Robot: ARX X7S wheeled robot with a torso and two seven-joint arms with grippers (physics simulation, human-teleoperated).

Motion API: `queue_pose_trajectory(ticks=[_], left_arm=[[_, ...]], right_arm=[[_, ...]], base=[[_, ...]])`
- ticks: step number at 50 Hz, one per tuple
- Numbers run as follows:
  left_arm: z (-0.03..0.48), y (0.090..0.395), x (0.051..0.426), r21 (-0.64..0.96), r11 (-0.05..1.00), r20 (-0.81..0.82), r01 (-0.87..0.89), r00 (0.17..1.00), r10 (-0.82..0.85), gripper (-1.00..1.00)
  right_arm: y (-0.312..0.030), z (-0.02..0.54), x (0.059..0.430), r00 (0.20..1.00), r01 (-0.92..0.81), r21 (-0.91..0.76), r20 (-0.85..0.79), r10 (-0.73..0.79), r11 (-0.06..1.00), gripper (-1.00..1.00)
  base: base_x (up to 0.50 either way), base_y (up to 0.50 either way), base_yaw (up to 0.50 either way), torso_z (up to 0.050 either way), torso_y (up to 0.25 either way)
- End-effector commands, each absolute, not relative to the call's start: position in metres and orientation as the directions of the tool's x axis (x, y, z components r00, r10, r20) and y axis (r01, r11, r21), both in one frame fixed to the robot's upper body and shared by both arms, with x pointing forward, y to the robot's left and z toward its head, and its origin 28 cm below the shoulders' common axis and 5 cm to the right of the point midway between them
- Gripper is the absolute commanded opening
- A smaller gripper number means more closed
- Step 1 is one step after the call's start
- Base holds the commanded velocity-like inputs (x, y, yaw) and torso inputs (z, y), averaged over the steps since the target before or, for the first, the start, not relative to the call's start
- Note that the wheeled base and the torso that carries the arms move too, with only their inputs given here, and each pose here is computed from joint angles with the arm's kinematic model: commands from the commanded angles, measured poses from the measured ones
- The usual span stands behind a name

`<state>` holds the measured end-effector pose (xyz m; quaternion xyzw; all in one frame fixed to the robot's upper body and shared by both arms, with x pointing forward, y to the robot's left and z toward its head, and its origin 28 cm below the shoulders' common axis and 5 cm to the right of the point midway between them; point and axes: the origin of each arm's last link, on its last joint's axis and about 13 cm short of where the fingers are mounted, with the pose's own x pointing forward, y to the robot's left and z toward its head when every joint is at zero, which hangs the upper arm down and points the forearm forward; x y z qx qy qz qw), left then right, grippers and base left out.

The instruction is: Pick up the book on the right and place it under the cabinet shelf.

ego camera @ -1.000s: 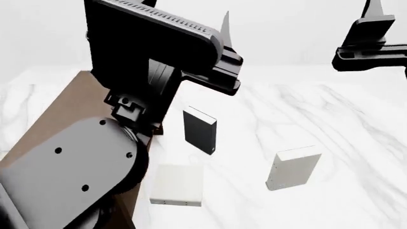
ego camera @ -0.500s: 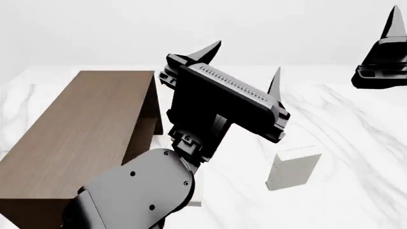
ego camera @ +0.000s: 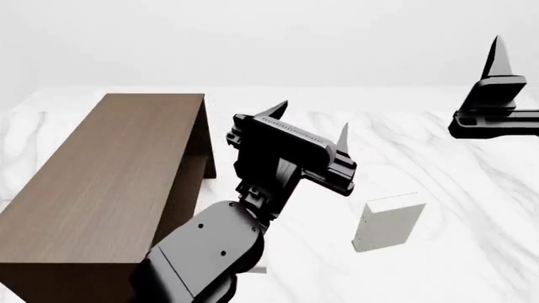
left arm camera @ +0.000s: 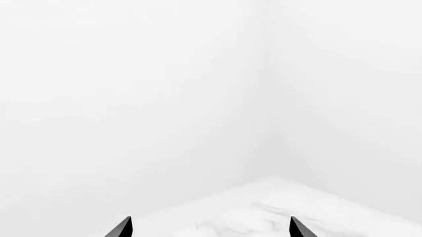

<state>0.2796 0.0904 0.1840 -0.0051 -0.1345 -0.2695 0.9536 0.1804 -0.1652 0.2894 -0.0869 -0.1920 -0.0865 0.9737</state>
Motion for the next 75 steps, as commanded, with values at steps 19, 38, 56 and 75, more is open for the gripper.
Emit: queue_pose_trajectory(ticks=[19, 38, 56, 75], left_arm=[[0.102, 0.079, 0.275, 0.003, 0.822, 0.044, 0.57, 0.821, -0.57, 1.0], [0.074, 0.075, 0.262, -0.061, 0.821, 0.037, 0.568, 0.823, -0.566, 1.0], [0.069, 0.071, 0.254, -0.101, 0.807, 0.078, 0.582, 0.813, -0.577, 1.0], [0.063, 0.066, 0.253, -0.112, 0.787, 0.08, 0.607, 0.795, -0.601, 1.0]], right_arm=[[-0.164, 0.277, 0.185, 0.925, 0.179, -0.14, 0.36, -0.119, 0.974, 1.0], [-0.164, 0.269, 0.19, 0.932, 0.174, -0.137, 0.343, -0.118, 0.975, 1.0], [-0.164, 0.266, 0.19, 0.933, 0.176, -0.137, 0.338, -0.121, 0.975, 1.0], [-0.164, 0.266, 0.194, 0.934, 0.181, -0.145, 0.334, -0.124, 0.973, 1.0]], base=[[0.0, 0.0, 0.0, 0.0, 0.0], [0.0, 0.0, 0.0, 0.0, -0.01], [0.0, 0.0, 0.0, 0.0, -0.136], [0.0, 0.0, 0.0, 0.0, -0.141]])
